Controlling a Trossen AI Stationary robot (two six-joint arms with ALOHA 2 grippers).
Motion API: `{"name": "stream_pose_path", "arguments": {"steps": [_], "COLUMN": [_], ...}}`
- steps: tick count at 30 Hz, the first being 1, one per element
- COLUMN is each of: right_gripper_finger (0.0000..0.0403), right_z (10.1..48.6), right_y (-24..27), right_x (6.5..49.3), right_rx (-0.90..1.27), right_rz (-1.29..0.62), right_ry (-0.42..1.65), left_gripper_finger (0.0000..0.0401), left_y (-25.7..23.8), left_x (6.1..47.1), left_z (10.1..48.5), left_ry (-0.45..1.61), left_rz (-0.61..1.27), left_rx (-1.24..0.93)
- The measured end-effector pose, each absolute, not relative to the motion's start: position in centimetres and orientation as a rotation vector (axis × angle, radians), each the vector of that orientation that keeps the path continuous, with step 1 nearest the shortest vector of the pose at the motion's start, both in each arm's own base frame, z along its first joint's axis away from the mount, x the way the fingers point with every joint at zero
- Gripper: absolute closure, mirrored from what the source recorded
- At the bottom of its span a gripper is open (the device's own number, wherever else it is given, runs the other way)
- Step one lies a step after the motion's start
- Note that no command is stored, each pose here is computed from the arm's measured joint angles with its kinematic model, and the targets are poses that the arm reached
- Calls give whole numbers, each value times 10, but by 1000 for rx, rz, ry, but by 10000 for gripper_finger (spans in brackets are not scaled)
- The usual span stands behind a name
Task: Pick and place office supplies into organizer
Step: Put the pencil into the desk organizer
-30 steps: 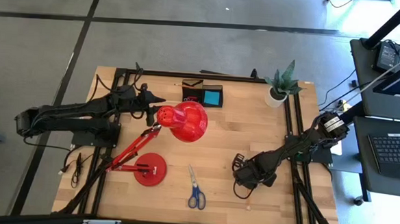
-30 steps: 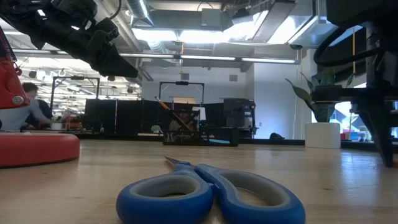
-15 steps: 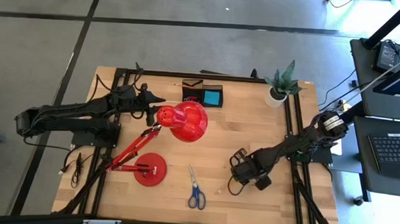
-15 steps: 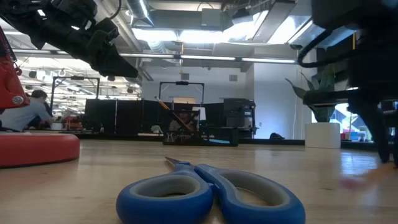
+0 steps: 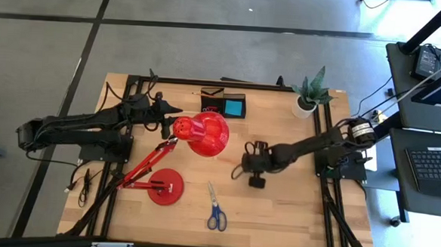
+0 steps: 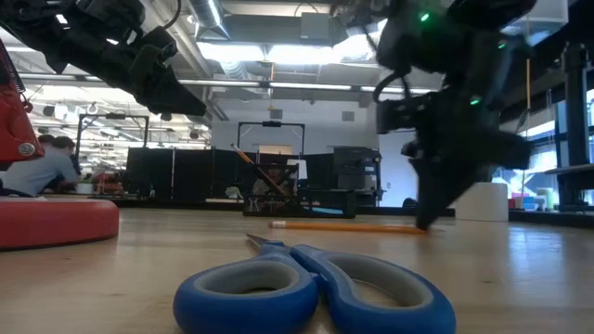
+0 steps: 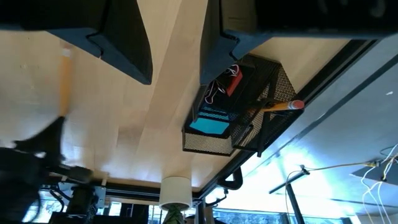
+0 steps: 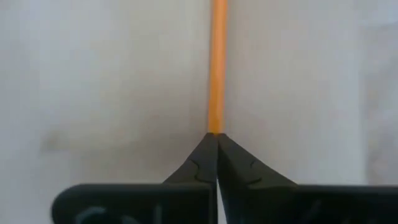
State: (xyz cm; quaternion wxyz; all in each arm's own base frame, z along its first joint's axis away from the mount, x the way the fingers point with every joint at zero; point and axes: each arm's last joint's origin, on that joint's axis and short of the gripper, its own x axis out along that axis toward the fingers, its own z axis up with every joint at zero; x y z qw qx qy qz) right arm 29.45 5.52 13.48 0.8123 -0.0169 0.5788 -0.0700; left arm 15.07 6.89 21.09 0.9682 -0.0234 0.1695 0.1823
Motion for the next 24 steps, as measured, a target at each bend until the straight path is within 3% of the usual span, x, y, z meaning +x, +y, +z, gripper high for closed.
{"name": "stream_pose_path", "arguments": {"steps": [10, 20, 24], "right_gripper_finger": [401, 400, 400], "right_z": [133, 109, 109], "right_y": [4, -16, -16], "right_x": [312, 330, 332], "right_rx": [41, 25, 12], "right_rz": [-255, -245, -230], "right_ry": [1140, 1089, 1057], "left_gripper_finger": [274, 274, 274], "left_y": [61, 48, 48], "left_x": [156, 198, 216], "left_z": [200, 175, 156], "left_ry": [431, 451, 538], "left_rz": [178, 16, 41], "left_rx": [-55, 101, 151]}}
